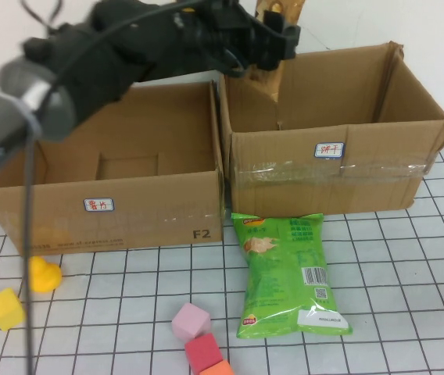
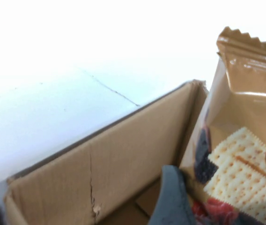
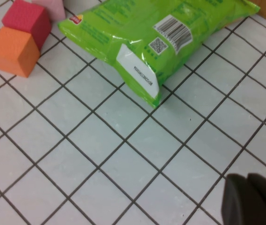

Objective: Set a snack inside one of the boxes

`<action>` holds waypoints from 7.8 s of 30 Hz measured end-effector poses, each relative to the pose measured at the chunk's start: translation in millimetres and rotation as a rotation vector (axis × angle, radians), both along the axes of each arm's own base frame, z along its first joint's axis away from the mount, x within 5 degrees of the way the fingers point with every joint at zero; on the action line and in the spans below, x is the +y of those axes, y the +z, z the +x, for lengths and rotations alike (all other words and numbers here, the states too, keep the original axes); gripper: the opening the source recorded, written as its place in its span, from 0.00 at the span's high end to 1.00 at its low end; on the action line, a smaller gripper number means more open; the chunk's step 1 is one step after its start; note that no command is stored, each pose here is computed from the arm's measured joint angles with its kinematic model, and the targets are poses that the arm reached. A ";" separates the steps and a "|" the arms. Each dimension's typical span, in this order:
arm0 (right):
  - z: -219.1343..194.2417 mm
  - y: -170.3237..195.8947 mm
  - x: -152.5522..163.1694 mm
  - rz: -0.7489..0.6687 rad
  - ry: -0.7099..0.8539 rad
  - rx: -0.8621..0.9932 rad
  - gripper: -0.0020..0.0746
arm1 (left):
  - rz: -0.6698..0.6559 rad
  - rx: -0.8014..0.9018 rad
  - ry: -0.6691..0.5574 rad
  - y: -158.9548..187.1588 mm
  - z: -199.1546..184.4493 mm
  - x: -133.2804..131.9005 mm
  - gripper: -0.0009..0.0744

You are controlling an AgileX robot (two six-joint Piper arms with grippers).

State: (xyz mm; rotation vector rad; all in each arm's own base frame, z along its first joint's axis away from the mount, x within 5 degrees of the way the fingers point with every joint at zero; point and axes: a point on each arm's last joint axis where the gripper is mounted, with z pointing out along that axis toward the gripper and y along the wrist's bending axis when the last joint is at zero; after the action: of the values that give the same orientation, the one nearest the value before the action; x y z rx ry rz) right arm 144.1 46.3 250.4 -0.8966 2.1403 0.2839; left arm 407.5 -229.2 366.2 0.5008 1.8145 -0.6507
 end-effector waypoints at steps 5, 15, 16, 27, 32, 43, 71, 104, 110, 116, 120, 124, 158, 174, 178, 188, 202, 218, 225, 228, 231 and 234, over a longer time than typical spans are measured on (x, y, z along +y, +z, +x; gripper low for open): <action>0.0 0.1 0.1 0.002 -0.001 0.000 0.98 | 0.002 0.011 0.004 -21.2 22.3 -10.8 0.38; 0.2 0.2 0.1 0.004 -0.003 -0.002 0.98 | 0.020 -0.004 0.003 -25.5 28.6 -13.4 0.15; 0.5 0.4 -0.1 0.003 -0.006 -0.005 0.98 | 0.022 -0.017 0.001 -21.1 27.7 -12.9 0.15; 5.0 -0.8 3.0 0.072 -0.029 0.025 0.97 | 0.305 -0.151 -0.107 54.2 -27.2 14.1 0.93; 21.1 -6.3 10.6 0.239 -0.081 0.093 0.71 | 0.486 -0.034 -0.127 82.7 -73.2 43.3 0.98; 75.4 -48.7 23.7 0.561 -0.190 0.247 0.20 | 0.439 0.003 0.043 59.8 -153.7 95.9 0.99; 130.9 -137.4 50.5 0.674 -0.026 0.553 0.19 | 0.428 -0.252 0.143 -71.1 -343.0 198.6 0.99; 154.2 -154.7 70.8 0.656 0.021 0.572 0.92 | 0.367 -0.154 0.167 -76.9 -344.2 199.3 0.99; 150.9 -145.9 75.0 0.753 0.086 0.595 0.96 | 0.370 -0.141 0.166 -78.0 -344.5 199.5 0.99; 148.5 -140.1 77.5 0.823 0.114 0.630 0.96 | 0.370 -0.141 0.166 -78.0 -344.5 199.5 0.99; 148.6 -132.7 77.5 0.829 0.117 0.619 0.96 | 0.370 -0.140 0.166 -78.0 -344.5 199.5 0.99; 147.8 -106.6 77.5 0.841 0.143 0.561 0.96 | 0.369 -0.140 0.166 -78.0 -344.5 199.5 0.99; 242.1 96.8 229.9 0.830 0.475 -0.067 0.97 | 0.316 -0.074 0.190 -80.0 -345.2 199.9 0.99; 277.4 72.6 253.8 0.696 0.502 0.020 0.41 | 0.324 -0.067 0.194 -80.8 -345.2 200.7 0.99; 256.6 100.9 245.3 0.553 0.629 -0.043 0.73 | 0.335 -0.077 0.207 -80.4 -344.5 201.9 0.99; 212.7 152.4 178.7 -0.130 0.460 0.009 0.96 | 0.329 -0.053 0.482 -78.1 -337.2 223.7 0.99; 137.0 138.6 101.3 -0.388 0.200 -0.026 0.97 | 0.131 0.097 0.450 -100.0 -337.6 213.0 0.99; -13.9 24.8 22.4 -0.259 0.071 -0.074 0.97 | 0.075 0.030 0.422 -95.4 -341.5 212.0 0.99; -54.6 10.2 1.9 -0.207 0.049 -0.131 0.97 | 0.087 0.064 0.424 -102.4 -341.5 212.0 0.99; -63.4 7.2 -2.4 -0.204 0.048 -0.130 0.97 | 0.107 0.100 0.434 -106.3 -342.4 213.2 0.99; -67.8 5.3 -4.7 -0.212 0.051 -0.113 0.97 | 0.120 0.122 0.440 -108.6 -343.1 214.1 0.99; -69.5 4.2 -5.4 -0.219 0.054 -0.096 0.97 | 0.123 0.126 0.442 -109.0 -343.3 214.3 0.99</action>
State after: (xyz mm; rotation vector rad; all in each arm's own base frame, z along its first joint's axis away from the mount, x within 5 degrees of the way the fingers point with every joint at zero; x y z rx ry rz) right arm 74.6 40.9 254.7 -1.0717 2.0874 0.0326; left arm 64.2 -14.9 257.2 0.1288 2.0068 -0.2720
